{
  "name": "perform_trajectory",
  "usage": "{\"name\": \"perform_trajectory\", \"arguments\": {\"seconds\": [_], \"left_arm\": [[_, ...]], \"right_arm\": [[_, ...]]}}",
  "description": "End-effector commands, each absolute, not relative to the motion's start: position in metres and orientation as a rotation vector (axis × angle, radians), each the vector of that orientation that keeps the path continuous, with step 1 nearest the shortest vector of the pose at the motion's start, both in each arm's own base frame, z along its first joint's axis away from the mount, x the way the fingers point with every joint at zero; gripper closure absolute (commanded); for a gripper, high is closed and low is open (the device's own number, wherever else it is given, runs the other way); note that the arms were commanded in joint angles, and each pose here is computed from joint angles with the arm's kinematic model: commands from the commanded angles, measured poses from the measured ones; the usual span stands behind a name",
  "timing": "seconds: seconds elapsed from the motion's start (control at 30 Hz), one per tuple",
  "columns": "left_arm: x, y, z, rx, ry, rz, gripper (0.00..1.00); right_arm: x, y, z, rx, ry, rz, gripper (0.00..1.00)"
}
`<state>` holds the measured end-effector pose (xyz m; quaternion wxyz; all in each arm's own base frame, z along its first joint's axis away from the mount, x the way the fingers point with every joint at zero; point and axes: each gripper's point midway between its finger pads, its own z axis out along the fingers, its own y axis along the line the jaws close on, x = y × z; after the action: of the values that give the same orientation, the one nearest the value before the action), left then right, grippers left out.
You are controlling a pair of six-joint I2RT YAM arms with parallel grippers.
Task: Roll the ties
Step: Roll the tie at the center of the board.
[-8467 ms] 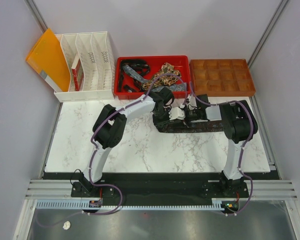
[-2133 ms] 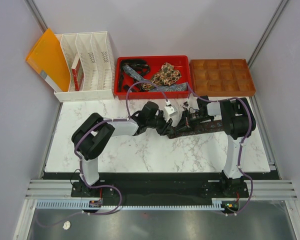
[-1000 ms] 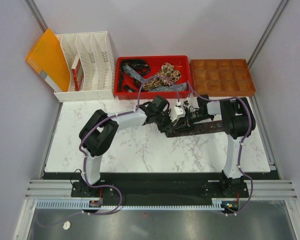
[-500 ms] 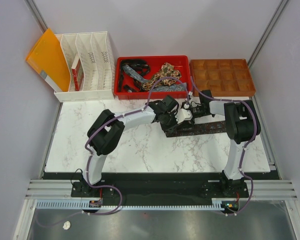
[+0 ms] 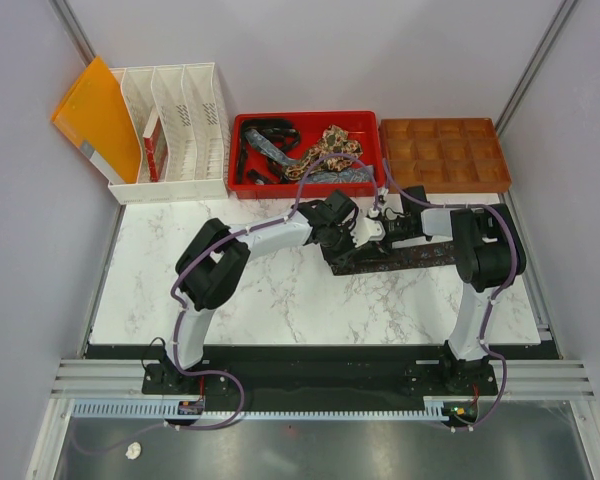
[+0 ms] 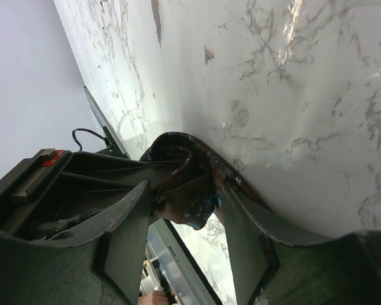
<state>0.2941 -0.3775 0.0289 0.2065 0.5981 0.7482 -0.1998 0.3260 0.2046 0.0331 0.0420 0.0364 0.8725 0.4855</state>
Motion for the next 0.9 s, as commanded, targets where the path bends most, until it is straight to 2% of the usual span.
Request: {"name": "perform_trajectory", "arguments": {"seconds": [0.0, 0.2, 0.47, 0.5, 0.53, 0.6, 0.63, 0.73, 0.87], "left_arm": [[0.253, -0.329, -0.039, 1.836, 2.329, -0.505, 0.84], [0.248, -0.326, -0.040, 1.841, 2.342, -0.515, 0.82], [0.246, -0.328, -0.040, 1.842, 2.340, -0.535, 0.80], [0.247, -0.328, -0.040, 1.838, 2.341, -0.542, 0.80], [0.246, -0.328, -0.040, 1.841, 2.340, -0.544, 0.79], [0.246, -0.329, -0.039, 1.842, 2.333, -0.549, 0.76], [0.246, -0.329, -0.038, 1.842, 2.333, -0.547, 0.75], [0.250, -0.330, -0.032, 1.828, 2.306, -0.554, 0.66], [0.260, -0.336, -0.007, 1.791, 2.205, -0.605, 0.55]], "right_arm": [[0.315, 0.208, 0.033, 0.050, 2.667, 1.487, 0.46], [0.307, 0.207, 0.050, 0.031, 2.632, 1.537, 0.44], [0.306, 0.210, 0.037, 0.016, 2.660, 1.498, 0.51], [0.307, 0.210, 0.033, 0.014, 2.671, 1.472, 0.54], [0.311, 0.211, 0.032, 0.013, 2.670, 1.459, 0.63], [0.311, 0.209, 0.022, 0.038, 2.700, 1.434, 0.74], [0.310, 0.208, 0.018, 0.044, 2.708, 1.423, 0.83], [0.303, 0.203, 0.010, 0.058, 2.751, 1.390, 0.99], [0.297, 0.199, 0.004, 0.026, 2.785, 1.353, 1.00]]}}
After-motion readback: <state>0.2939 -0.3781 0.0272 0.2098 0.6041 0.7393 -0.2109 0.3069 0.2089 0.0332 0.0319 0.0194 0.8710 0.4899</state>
